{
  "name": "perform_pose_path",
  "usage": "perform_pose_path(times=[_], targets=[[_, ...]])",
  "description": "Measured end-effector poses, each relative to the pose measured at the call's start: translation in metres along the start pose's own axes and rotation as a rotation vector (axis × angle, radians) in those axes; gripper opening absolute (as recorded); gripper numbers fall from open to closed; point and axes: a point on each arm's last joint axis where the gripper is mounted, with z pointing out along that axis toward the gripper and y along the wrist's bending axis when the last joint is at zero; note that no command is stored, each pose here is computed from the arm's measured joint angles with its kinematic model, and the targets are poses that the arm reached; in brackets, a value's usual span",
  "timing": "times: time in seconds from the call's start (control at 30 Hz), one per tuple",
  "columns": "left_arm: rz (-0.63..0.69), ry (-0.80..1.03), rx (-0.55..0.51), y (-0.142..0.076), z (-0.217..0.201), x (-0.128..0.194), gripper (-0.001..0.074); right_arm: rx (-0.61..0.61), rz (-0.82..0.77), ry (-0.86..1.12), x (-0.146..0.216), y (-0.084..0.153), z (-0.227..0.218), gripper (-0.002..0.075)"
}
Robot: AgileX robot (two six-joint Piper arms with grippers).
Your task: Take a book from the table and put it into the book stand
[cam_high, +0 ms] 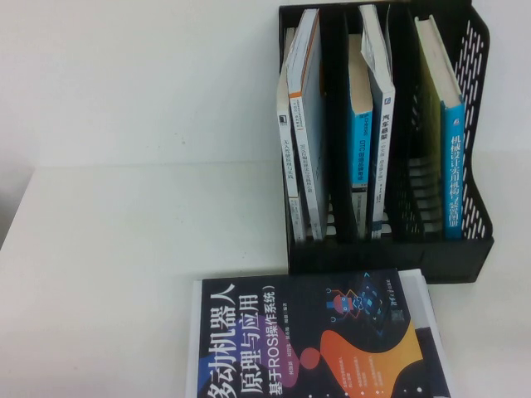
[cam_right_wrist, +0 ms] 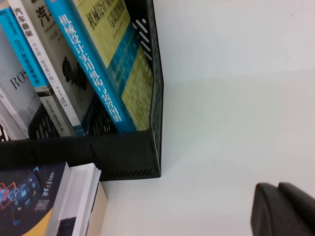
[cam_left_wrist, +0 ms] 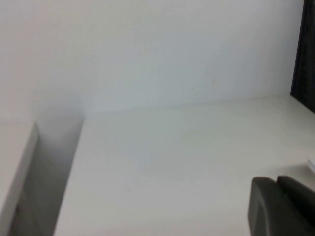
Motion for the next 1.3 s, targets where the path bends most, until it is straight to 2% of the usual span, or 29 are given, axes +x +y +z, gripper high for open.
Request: perform_pose_path(times=[0.27,1.3], targets=[[-0.057,0.191,0.003,-0.001,-0.002,0.017,-0.0001,0.0,0.0,0.0,0.0,0.0,0.0,-0.0003],[-0.018,0.203,0.003,0.0,-0.002,0.017,-0.0001,0.0,0.0,0.0,0.0,0.0,0.0,-0.0003]])
